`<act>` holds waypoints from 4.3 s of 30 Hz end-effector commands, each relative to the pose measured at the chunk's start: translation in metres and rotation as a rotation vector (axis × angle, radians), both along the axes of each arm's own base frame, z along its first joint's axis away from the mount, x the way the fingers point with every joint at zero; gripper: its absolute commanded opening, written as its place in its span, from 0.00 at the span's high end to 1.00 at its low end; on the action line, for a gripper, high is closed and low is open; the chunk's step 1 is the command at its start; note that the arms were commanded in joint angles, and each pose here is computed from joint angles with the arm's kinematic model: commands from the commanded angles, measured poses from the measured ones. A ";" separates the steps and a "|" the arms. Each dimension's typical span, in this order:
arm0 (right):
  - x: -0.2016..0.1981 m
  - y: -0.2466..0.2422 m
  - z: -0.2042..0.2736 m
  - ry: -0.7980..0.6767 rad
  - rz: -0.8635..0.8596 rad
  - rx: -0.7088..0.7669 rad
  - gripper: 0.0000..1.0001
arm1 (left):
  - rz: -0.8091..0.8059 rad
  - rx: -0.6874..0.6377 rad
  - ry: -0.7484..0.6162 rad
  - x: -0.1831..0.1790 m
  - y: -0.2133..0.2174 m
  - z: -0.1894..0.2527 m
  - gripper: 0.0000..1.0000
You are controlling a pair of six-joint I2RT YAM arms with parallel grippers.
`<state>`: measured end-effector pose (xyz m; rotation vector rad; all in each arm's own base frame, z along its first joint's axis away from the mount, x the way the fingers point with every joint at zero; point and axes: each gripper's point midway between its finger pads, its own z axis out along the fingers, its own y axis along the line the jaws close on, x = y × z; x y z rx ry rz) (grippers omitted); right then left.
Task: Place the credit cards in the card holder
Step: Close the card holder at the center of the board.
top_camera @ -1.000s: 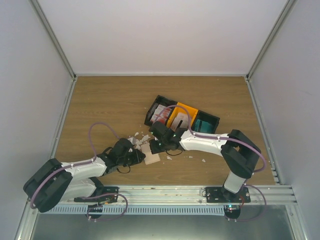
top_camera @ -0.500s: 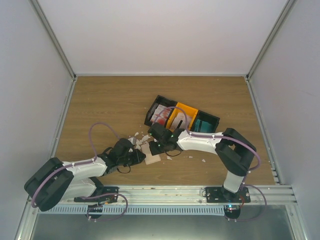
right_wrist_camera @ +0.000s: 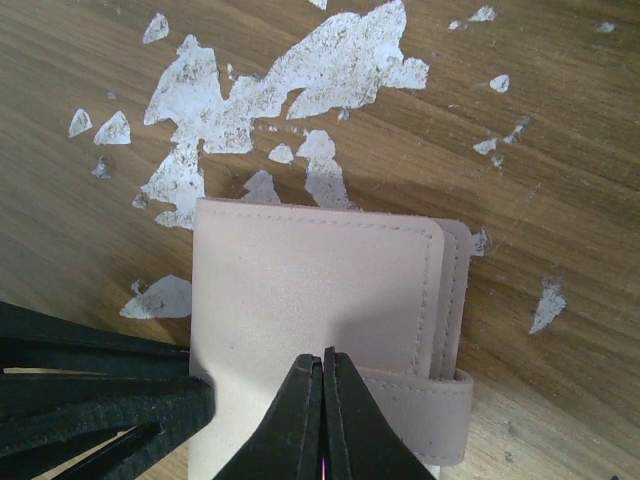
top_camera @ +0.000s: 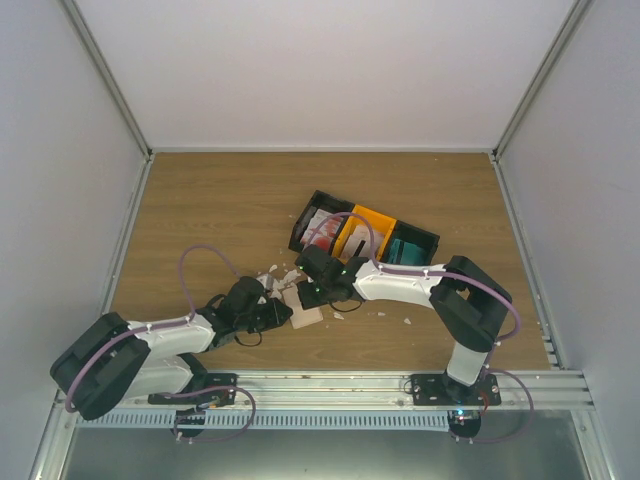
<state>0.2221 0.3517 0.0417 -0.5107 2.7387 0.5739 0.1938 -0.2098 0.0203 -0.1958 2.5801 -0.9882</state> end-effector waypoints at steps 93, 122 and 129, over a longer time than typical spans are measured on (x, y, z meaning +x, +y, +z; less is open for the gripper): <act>-0.043 -0.008 -0.004 0.209 0.002 0.332 1.00 | -0.014 0.019 0.043 -0.010 0.004 -0.019 0.85; -0.058 -0.007 -0.010 0.246 0.087 0.383 1.00 | -0.036 -0.001 0.025 -0.009 -0.001 -0.011 0.85; -0.045 -0.011 0.000 0.185 0.043 0.372 1.00 | -0.047 -0.007 -0.027 -0.008 0.001 0.012 0.77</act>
